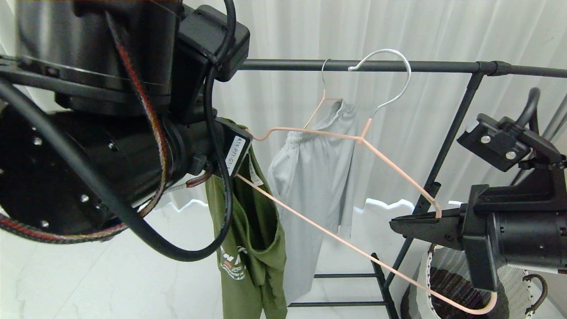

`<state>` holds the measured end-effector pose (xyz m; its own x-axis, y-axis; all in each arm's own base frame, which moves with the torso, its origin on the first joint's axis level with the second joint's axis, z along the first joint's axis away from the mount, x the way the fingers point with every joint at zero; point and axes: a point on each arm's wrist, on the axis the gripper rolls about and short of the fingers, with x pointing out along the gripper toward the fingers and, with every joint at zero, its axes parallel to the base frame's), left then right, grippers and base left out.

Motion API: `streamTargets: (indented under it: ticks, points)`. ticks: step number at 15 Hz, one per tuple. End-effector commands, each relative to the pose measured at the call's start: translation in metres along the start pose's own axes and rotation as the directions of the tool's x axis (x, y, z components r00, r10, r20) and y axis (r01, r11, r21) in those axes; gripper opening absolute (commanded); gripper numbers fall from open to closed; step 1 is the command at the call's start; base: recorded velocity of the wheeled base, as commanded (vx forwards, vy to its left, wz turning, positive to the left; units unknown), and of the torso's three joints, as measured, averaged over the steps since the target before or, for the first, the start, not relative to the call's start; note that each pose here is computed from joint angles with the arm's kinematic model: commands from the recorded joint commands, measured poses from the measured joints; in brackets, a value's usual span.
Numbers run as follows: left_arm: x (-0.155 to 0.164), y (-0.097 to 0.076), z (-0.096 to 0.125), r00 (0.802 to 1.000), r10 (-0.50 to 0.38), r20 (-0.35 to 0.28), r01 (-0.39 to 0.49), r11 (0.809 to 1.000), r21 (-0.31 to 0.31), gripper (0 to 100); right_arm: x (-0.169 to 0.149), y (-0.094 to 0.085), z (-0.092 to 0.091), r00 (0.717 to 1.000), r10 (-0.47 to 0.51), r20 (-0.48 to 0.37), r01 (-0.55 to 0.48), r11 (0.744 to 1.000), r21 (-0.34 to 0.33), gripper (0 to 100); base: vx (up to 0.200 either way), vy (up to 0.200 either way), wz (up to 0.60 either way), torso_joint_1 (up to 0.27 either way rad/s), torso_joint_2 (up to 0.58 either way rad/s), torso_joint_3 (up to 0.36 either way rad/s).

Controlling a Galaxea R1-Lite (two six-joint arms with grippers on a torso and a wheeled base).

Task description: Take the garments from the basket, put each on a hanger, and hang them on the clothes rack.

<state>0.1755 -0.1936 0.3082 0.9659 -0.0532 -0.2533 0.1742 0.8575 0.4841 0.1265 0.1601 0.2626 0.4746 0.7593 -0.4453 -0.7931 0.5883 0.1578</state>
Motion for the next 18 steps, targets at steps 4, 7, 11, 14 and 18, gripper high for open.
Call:
streamTargets:
  ticks: [4, 7, 11, 14, 18]
  points:
    - [-0.004, -0.002, 0.005, 1.0, -0.015, 0.021, 0.015, 1.0, -0.01, 0, 0.018, 0.007, 0.001, 0.999, 0.034, -0.022, -0.034, 0.999, -0.015, 0, 0.0, 0.0, 0.0, 0.0, 0.0, 0.0]
    - [-0.012, -0.004, 0.008, 0.997, -0.057, 0.047, 0.058, 0.998, -0.015, 0, 0.024, 0.006, -0.002, 0.998, 0.032, -0.047, -0.032, 0.999, -0.015, 0, 0.0, 0.0, 0.0, 0.0, 0.0, 0.0]
    - [-0.014, 0.005, 0.011, 0.996, -0.056, 0.065, 0.059, 0.998, -0.033, 0, 0.009, 0.006, -0.011, 0.994, 0.018, -0.104, -0.019, 1.0, -0.012, 0, 0.0, 0.0, 0.0, 0.0, 0.0, 0.0]
    - [-0.005, 0.015, 0.007, 0.999, -0.026, 0.042, 0.027, 0.999, -0.031, 0, -0.002, 0.005, -0.02, 0.994, 0.016, -0.11, -0.019, 1.0, -0.025, 0, 0.0, 0.0, 0.0, 0.0, 0.0, 0.0]
    - [0.004, 0.026, -0.002, 1.0, 0.022, 0.0, -0.022, 0.999, 0.024, 0, -0.03, 0.006, -0.025, 0.999, 0.026, -0.044, -0.027, 0.999, -0.03, 0, 0.0, 0.0, 0.0, 0.0, 0.0, 0.0]
